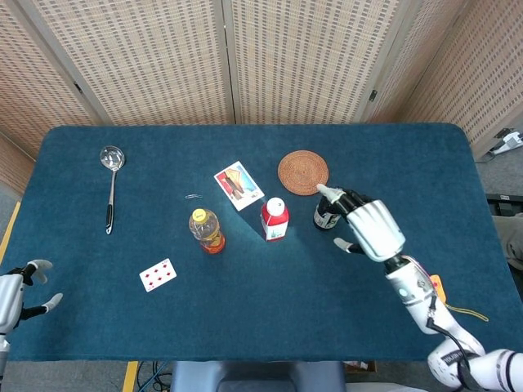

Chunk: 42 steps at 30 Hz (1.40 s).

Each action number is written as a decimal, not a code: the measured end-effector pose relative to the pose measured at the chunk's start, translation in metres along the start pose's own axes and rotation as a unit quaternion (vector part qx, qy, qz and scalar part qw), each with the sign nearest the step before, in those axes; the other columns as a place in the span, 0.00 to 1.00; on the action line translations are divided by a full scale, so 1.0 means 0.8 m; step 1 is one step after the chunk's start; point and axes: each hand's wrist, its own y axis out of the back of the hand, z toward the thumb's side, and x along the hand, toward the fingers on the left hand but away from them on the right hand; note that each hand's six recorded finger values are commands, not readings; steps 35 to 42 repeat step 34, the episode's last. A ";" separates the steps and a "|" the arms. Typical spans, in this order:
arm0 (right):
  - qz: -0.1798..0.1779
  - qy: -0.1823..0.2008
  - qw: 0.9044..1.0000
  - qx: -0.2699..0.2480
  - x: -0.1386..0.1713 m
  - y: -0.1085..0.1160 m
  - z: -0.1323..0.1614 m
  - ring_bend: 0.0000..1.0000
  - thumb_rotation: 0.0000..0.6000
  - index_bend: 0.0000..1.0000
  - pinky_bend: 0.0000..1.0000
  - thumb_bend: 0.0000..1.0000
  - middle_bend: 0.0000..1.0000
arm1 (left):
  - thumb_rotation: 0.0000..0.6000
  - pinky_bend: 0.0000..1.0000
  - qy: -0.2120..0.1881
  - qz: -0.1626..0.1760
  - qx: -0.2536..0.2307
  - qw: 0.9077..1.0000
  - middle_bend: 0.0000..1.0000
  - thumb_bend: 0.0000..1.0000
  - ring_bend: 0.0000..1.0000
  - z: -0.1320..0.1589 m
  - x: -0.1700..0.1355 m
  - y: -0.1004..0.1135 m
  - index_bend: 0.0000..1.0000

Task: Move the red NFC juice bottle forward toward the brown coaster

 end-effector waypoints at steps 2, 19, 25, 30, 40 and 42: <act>-0.004 -0.010 1.000 0.015 0.022 0.005 -0.009 0.23 1.00 0.09 0.53 0.12 0.25 | 1.00 0.66 -0.004 0.000 0.001 1.000 0.53 0.12 0.50 0.003 -0.001 0.000 0.66; -0.058 -0.125 0.990 0.021 0.209 0.023 -0.092 0.24 1.00 0.24 0.53 0.17 0.33 | 1.00 0.69 -0.023 0.000 -0.010 1.000 0.52 0.12 0.48 0.017 -0.002 -0.006 0.63; -0.064 -0.162 0.985 0.014 0.239 0.025 -0.113 0.24 1.00 0.24 0.53 0.17 0.33 | 1.00 0.69 -0.027 -0.002 -0.007 1.000 0.52 0.12 0.48 0.019 -0.003 -0.006 0.63; -0.058 -0.186 0.981 0.011 0.248 0.029 -0.129 0.24 1.00 0.24 0.53 0.17 0.33 | 1.00 0.69 -0.034 -0.003 -0.006 0.999 0.52 0.12 0.48 0.024 -0.001 -0.008 0.63; -0.064 -0.189 0.980 0.002 0.247 0.034 -0.134 0.24 1.00 0.24 0.53 0.17 0.33 | 1.00 0.69 -0.037 -0.010 -0.002 0.999 0.52 0.12 0.48 0.026 0.000 -0.014 0.63; -0.064 -0.189 0.980 0.002 0.247 0.034 -0.134 0.24 1.00 0.24 0.53 0.17 0.33 | 1.00 0.69 -0.037 -0.010 -0.002 0.999 0.52 0.12 0.48 0.026 0.000 -0.014 0.63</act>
